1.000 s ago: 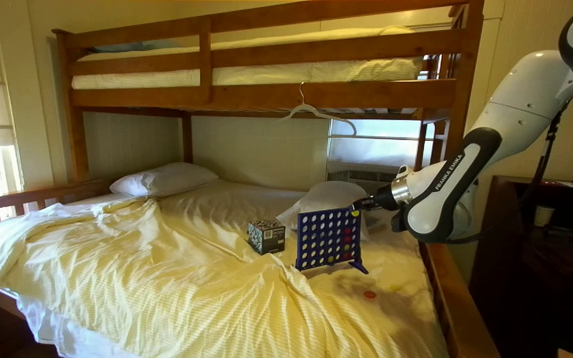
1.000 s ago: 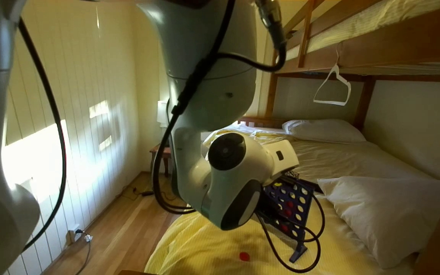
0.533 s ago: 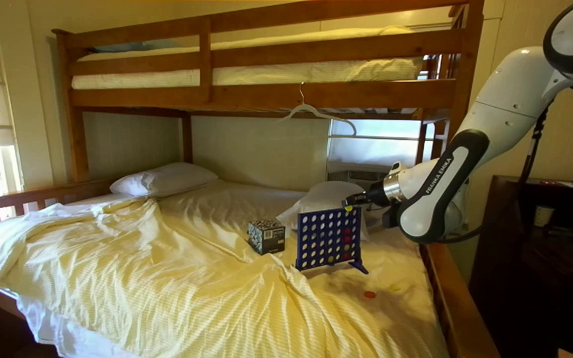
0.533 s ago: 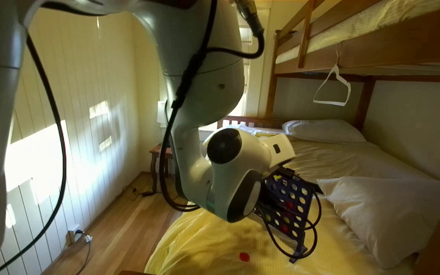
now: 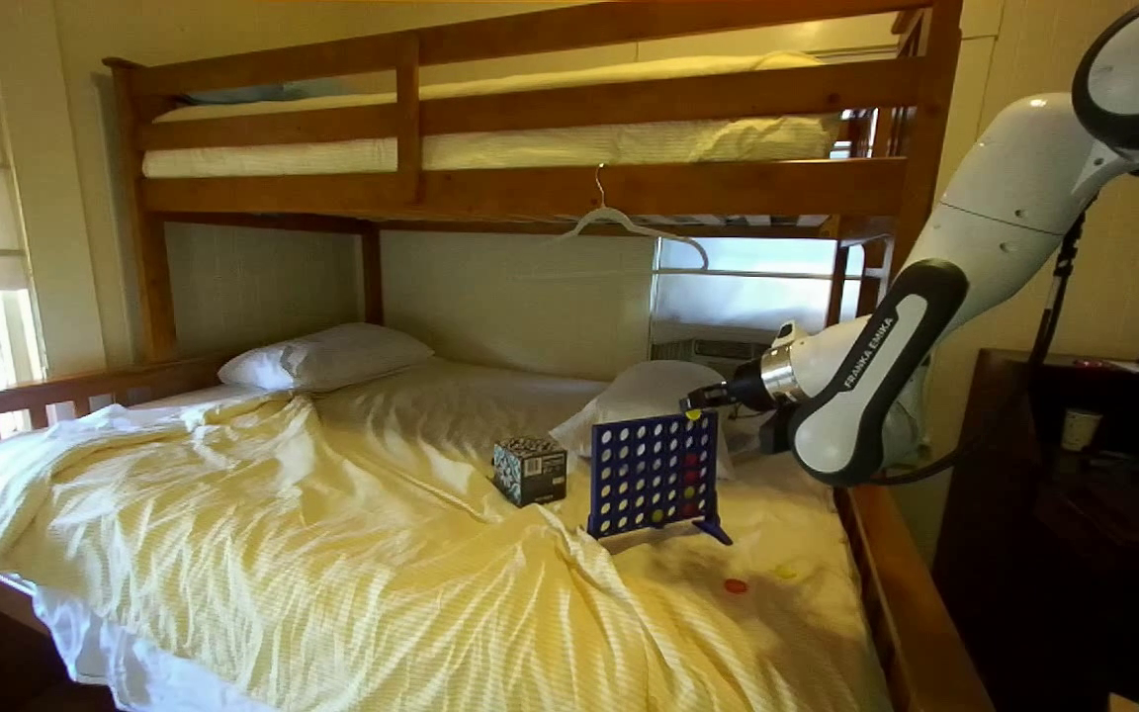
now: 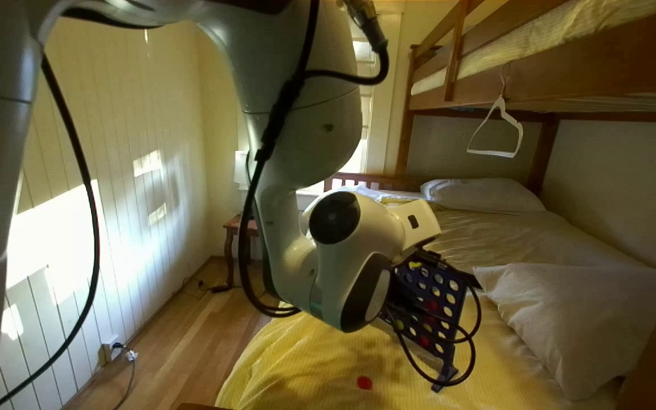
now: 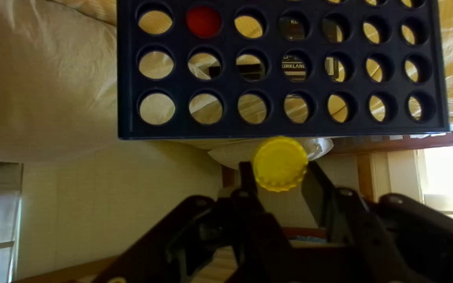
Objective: Put a yellow circle inside the blue object
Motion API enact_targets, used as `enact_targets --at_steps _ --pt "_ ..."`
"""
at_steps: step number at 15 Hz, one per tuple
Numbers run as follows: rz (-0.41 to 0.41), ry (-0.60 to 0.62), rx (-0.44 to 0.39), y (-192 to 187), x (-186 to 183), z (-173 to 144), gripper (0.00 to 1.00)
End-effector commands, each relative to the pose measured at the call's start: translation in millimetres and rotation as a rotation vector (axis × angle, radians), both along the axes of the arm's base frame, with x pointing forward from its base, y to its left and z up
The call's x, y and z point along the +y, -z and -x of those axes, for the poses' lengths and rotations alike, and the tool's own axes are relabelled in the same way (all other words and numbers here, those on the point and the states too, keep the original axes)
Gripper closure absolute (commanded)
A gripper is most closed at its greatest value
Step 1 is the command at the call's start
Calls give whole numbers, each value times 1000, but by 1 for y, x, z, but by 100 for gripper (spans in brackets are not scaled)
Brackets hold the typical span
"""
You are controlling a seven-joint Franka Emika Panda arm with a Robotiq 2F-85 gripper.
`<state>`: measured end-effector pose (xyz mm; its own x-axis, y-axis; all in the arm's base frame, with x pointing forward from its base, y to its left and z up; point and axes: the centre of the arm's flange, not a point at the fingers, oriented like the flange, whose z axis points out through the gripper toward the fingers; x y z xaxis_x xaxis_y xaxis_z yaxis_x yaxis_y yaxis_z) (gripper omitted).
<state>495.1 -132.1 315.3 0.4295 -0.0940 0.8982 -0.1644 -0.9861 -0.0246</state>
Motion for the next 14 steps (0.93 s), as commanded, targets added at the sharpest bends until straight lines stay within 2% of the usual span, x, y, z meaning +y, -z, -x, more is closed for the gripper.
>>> enact_targets --at_steps 1,14 --pt "-5 1 -48 4 0 -12 90" --pt "-21 -18 -134 13 7 -37 90"
